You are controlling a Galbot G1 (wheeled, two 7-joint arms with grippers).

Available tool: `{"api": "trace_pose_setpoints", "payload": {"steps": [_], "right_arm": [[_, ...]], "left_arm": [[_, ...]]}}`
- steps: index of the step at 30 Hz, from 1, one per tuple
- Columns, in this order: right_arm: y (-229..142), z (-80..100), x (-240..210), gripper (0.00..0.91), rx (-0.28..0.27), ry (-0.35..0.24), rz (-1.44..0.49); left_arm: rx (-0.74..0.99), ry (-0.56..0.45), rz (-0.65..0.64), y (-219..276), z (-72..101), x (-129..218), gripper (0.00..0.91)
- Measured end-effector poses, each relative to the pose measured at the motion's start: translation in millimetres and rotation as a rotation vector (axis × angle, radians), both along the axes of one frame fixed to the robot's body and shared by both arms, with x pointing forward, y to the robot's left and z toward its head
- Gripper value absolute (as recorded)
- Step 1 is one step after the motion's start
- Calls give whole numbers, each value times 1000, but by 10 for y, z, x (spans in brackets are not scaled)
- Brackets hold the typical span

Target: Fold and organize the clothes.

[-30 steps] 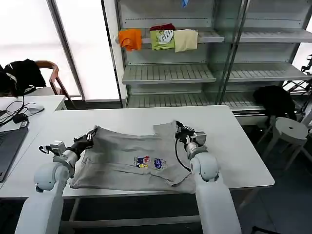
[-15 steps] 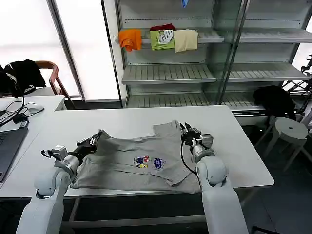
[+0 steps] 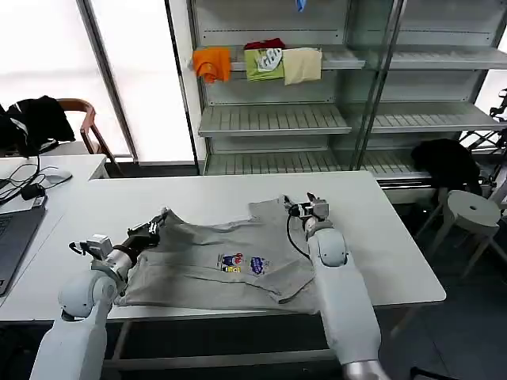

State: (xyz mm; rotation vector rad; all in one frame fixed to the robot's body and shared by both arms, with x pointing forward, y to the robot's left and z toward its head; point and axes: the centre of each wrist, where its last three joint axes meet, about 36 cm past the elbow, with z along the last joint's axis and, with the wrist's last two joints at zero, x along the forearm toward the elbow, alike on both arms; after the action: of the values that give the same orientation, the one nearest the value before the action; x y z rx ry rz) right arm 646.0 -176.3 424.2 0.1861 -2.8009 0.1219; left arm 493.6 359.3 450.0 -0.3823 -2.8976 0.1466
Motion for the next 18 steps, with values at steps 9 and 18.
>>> {"api": "trace_pose_setpoints", "payload": {"steps": [9, 18], "right_arm": [[-5, -184, 77, 0, -19, 53, 50], [-38, -277, 61, 0, -10, 79, 75]], "left_arm": [[2, -1, -3, -7, -2, 56, 0], [0, -2, -6, 5, -32, 63, 0]]}}
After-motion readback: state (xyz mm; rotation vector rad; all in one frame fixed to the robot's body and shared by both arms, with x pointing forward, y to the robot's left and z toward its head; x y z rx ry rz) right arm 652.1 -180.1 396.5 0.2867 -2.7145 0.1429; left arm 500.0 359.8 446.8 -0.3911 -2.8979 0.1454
